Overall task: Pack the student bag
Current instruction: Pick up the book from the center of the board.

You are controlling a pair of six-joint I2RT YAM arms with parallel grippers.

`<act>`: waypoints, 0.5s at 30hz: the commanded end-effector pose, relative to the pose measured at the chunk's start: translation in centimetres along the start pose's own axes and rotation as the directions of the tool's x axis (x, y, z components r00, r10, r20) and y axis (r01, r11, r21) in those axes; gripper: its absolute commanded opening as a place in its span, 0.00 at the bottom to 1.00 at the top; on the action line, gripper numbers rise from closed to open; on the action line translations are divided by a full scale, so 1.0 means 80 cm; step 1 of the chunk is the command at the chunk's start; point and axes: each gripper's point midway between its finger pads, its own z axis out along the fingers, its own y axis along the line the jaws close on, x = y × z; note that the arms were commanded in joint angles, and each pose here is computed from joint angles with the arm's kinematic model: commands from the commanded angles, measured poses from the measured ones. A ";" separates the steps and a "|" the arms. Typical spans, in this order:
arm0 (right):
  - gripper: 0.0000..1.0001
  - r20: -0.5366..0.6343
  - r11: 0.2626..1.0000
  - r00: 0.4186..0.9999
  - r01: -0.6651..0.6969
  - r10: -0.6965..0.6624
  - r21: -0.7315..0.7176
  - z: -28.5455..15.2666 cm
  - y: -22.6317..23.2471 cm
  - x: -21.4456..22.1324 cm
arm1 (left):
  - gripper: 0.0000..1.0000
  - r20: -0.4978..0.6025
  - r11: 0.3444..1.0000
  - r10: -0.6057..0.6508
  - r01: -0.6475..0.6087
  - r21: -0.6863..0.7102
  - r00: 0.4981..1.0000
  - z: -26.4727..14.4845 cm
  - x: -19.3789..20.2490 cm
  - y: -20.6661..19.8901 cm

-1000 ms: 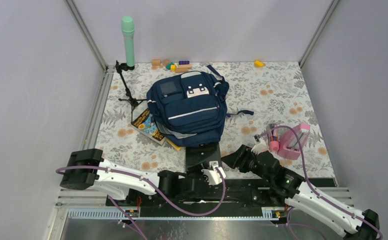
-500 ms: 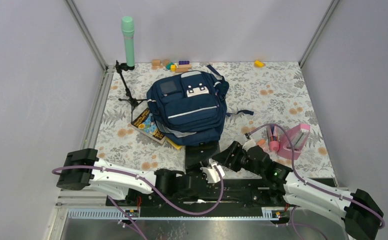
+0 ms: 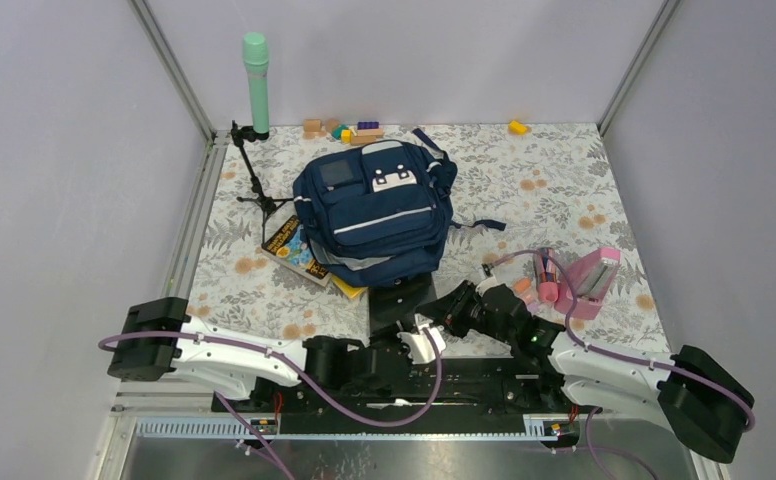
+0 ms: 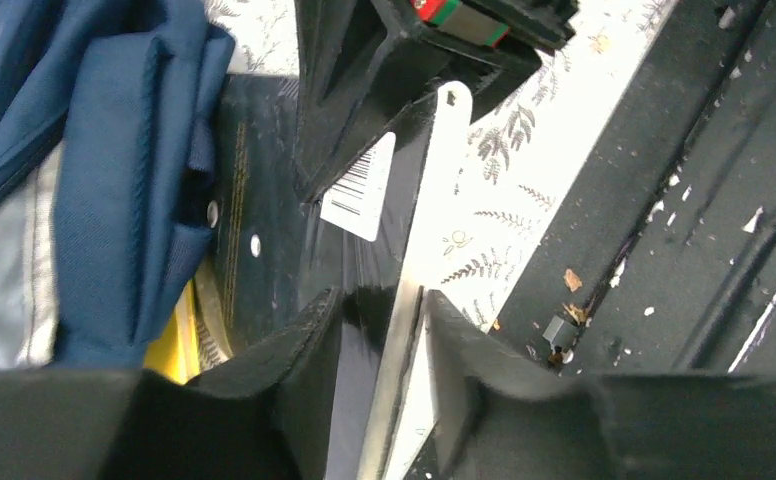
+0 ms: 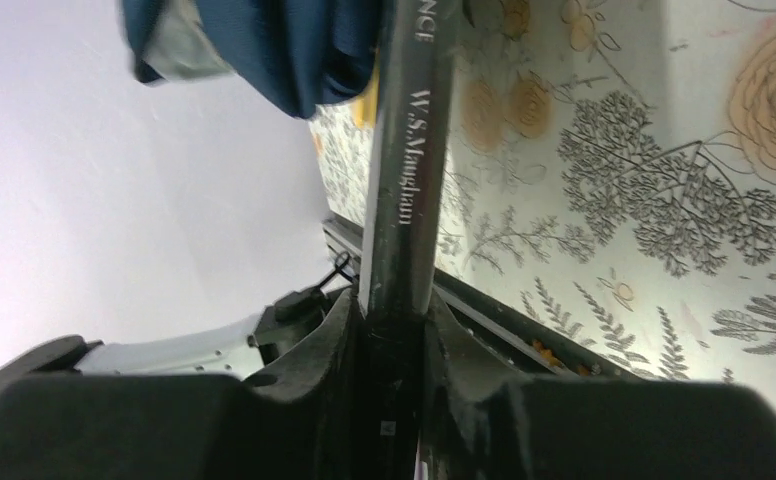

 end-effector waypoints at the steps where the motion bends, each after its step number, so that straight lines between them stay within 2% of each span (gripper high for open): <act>1: 0.02 0.028 0.978 0.999 -0.040 0.047 -0.205 -0.005 0.072 -0.010 | 0.52 0.105 0.991 -0.131 0.132 -0.006 0.986 -0.007 -0.041 0.013; 3: 0.00 0.067 0.980 0.996 -0.052 0.066 -0.193 -0.008 0.063 -0.018 | 0.78 0.102 0.989 -0.149 0.149 0.006 0.984 -0.011 -0.043 0.014; 6: 0.00 0.129 0.983 0.989 -0.045 0.069 -0.181 -0.015 0.053 -0.031 | 0.96 0.100 0.986 -0.169 0.167 0.029 0.981 -0.023 -0.048 0.021; 7: 0.00 0.143 0.983 0.988 -0.033 0.060 -0.181 -0.018 0.054 -0.033 | 0.98 0.105 0.983 -0.182 0.179 0.040 0.978 -0.028 -0.052 0.025; 10: 0.00 0.178 0.988 0.984 0.012 0.016 -0.153 -0.024 0.049 -0.039 | 0.99 0.078 0.964 -0.253 0.245 0.102 0.964 -0.037 -0.060 0.042; 15: 0.00 0.196 0.987 0.980 0.046 -0.015 -0.157 -0.029 0.053 -0.043 | 0.99 -0.034 0.926 -0.378 0.378 -0.013 0.925 -0.020 -0.039 0.122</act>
